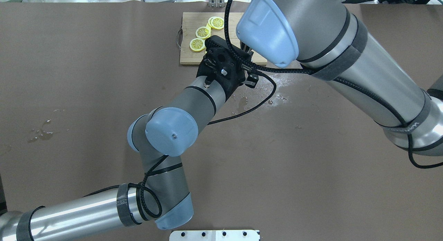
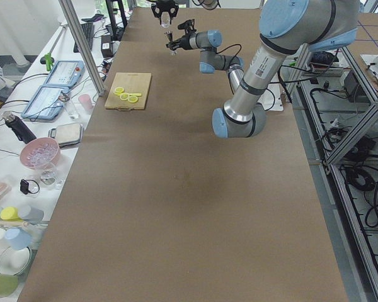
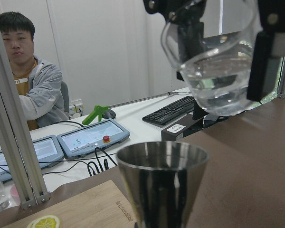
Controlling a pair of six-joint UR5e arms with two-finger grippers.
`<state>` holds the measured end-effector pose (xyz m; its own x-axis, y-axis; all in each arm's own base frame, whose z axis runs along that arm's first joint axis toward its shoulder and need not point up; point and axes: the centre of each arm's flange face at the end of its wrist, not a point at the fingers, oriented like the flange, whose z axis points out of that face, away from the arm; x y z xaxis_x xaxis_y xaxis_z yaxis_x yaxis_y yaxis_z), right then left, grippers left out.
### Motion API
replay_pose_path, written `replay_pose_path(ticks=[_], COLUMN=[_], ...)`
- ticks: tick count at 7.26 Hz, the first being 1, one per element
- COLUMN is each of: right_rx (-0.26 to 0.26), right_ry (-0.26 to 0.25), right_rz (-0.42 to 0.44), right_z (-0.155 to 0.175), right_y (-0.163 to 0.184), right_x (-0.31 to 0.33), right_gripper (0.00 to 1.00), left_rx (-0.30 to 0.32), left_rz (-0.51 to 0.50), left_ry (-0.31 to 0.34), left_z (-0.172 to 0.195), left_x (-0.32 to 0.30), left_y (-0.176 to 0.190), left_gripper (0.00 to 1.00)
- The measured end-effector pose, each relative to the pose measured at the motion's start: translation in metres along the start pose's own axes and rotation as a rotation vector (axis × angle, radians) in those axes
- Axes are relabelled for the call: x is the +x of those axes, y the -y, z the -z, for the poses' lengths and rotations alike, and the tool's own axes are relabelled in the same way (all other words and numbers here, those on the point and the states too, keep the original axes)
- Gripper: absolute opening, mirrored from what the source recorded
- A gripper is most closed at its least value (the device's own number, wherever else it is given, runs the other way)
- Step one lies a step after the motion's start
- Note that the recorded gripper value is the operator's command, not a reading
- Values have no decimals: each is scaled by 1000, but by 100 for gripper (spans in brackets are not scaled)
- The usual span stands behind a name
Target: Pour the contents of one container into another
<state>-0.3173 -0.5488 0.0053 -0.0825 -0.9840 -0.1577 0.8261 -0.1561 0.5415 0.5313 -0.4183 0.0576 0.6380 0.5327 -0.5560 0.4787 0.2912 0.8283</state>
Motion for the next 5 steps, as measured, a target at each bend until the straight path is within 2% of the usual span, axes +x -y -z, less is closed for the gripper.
replay_pose_path(ticks=[5], right_rx=[-135], right_ry=[18], right_rz=[117], right_z=[-5], right_y=[6], right_x=[-1], right_gripper=[0], left_rx=[-6], left_rz=[-4], left_ry=[4], left_z=[-12], left_x=[10], left_y=[3], left_gripper=[0])
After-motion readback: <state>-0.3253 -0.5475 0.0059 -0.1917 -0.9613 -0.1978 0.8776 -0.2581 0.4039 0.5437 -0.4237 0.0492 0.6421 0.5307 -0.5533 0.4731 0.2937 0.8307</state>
